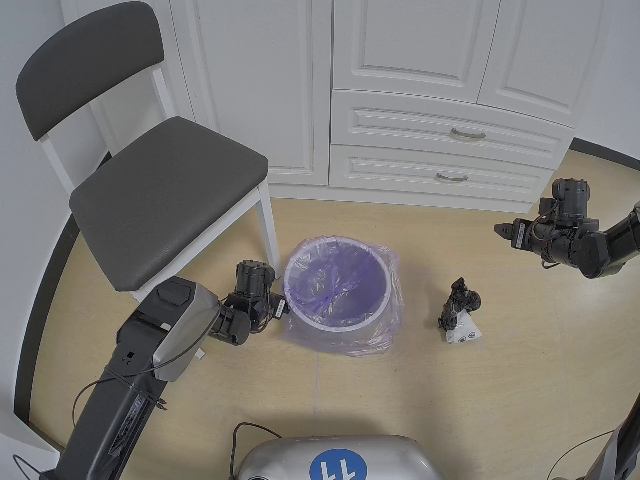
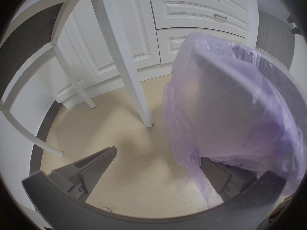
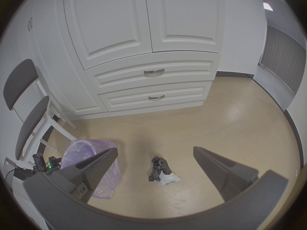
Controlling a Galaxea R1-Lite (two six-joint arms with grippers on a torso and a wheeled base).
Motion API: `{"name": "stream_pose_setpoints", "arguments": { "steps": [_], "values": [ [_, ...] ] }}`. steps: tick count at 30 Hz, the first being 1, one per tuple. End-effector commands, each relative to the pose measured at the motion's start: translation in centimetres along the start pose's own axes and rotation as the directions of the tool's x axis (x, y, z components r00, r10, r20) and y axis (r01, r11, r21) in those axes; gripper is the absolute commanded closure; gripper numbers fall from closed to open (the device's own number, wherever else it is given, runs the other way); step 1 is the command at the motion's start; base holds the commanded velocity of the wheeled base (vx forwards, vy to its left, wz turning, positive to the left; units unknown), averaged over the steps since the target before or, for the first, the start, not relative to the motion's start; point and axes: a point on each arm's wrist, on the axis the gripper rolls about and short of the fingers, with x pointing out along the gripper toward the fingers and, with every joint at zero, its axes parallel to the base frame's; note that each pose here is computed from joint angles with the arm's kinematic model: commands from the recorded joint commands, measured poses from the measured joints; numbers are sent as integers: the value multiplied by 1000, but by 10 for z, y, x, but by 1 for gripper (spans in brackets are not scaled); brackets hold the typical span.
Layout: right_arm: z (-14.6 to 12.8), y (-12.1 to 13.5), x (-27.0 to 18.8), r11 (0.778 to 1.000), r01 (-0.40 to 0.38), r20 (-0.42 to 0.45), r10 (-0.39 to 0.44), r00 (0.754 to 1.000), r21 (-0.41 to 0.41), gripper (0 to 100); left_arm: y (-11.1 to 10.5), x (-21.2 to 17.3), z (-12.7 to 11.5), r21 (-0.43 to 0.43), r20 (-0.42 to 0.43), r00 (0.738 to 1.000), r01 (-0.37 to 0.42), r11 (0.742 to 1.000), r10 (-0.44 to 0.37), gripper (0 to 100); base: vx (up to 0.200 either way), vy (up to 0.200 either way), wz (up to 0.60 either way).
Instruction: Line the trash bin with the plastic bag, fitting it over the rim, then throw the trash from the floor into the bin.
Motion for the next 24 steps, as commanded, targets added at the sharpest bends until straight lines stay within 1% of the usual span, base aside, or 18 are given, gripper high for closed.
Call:
{"name": "stream_pose_setpoints", "arguments": {
  "steps": [1, 4, 16, 17, 19, 21, 24],
  "values": [
    [-4, -2, 5, 1000, 6, -13, -6, 1000, 0, 0, -3, 5, -9, 5, -24, 1000, 5, 1000, -5, 0, 0, 0, 0],
    [-5, -2, 6, 1000, 6, -16, -6, 1000, 0, 0, -2, 4, -11, 7, -44, 999, 7, 1000, -7, 0, 0, 0, 0],
    [-6, -1, 6, 1000, 4, -21, -4, 1000, -3, 0, 1, 2, -12, 14, -50, 999, 11, 1000, -10, 0, 0, 0, 0],
    [-6, -2, 6, 1000, 7, -20, -7, 1000, -2, 0, 1, 0, -13, 16, -56, 998, 12, 1000, -11, 0, 0, 0, 0],
    [-6, -1, 6, 1000, 4, -19, -4, 1000, -3, 0, 5, -9, -6, 18, -62, 998, 11, 1000, -9, 0, 0, 0, 0],
    [-5, -1, 4, 1000, 4, -16, -4, 1000, -3, 0, 9, -19, -3, 20, -80, 997, 14, 1000, -13, 0, 0, 0, 0],
    [-3, -2, 2, 1000, 7, -11, -7, 1000, 0, 0, 13, -30, -5, 19, -93, 996, 14, 1000, -12, 0, 0, 0, 0]
  ]
}}
